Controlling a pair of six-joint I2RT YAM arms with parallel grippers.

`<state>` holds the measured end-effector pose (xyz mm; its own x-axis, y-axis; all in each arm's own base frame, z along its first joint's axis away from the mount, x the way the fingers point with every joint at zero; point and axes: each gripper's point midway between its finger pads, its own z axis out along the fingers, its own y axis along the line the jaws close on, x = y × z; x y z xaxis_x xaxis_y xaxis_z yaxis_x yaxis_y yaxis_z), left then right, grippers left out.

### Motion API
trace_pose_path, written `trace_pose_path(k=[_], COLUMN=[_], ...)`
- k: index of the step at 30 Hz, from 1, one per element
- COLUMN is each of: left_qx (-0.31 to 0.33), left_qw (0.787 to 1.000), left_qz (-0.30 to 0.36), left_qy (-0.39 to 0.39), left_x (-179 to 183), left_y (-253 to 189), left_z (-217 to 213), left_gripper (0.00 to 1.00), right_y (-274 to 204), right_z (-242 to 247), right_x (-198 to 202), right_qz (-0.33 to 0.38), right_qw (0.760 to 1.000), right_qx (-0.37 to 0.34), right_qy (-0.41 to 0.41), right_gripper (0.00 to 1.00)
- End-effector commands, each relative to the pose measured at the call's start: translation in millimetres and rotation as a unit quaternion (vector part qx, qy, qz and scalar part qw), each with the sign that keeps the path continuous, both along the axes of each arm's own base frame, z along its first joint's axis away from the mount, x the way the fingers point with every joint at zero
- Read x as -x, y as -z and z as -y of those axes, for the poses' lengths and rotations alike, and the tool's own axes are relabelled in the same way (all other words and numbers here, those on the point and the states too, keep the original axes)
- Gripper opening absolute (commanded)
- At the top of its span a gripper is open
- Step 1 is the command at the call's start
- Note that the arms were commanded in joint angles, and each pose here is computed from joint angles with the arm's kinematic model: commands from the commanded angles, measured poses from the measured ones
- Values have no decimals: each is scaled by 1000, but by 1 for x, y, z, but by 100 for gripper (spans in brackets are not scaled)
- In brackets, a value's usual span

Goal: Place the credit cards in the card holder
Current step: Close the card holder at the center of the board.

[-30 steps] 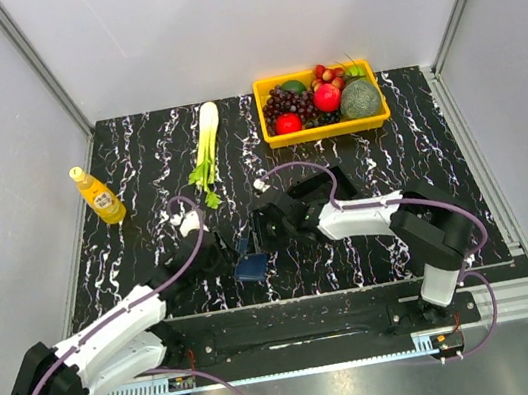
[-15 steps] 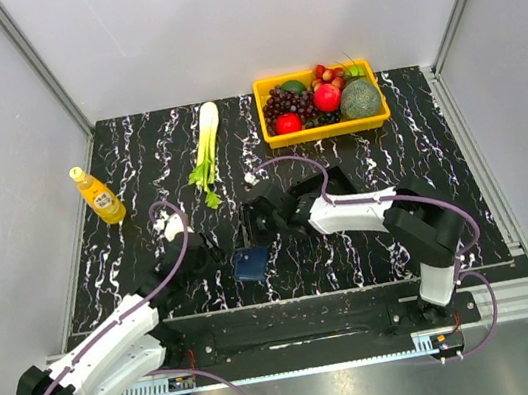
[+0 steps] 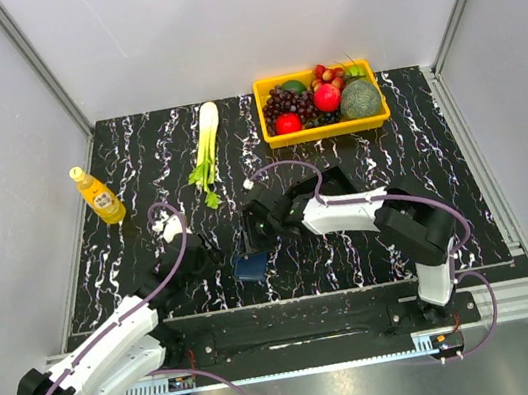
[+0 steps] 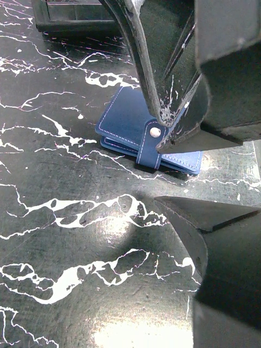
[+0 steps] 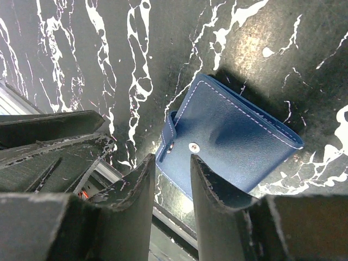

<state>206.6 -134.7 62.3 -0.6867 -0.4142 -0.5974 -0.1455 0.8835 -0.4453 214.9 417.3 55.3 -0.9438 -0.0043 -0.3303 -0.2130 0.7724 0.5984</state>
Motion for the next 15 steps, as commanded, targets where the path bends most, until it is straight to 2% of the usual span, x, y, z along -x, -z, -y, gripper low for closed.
trace_pose_path(k=[1,9,12,15], left_qx=[8,9,9,9], left_qw=[1000,1000,1000,1000], left_qz=[13,10,8,9], left_qy=[8,10,11,14], left_x=[-5,-4,-4,-4], left_y=[-4,-1,-1,0], left_z=[4,5,5,6], left_gripper=[41,41,41,41], right_y=[-20,-9,-7,-6], right_z=[-16,-17,-17,-16], right_x=[-5,-4,-4,-5], right_qz=[20,9,8,9], right_qw=[1000,1000,1000,1000], right_qx=[-21,-12,-10,-8], right_qy=[-7,-9,-8,-7], right_gripper=[38,35,31,23])
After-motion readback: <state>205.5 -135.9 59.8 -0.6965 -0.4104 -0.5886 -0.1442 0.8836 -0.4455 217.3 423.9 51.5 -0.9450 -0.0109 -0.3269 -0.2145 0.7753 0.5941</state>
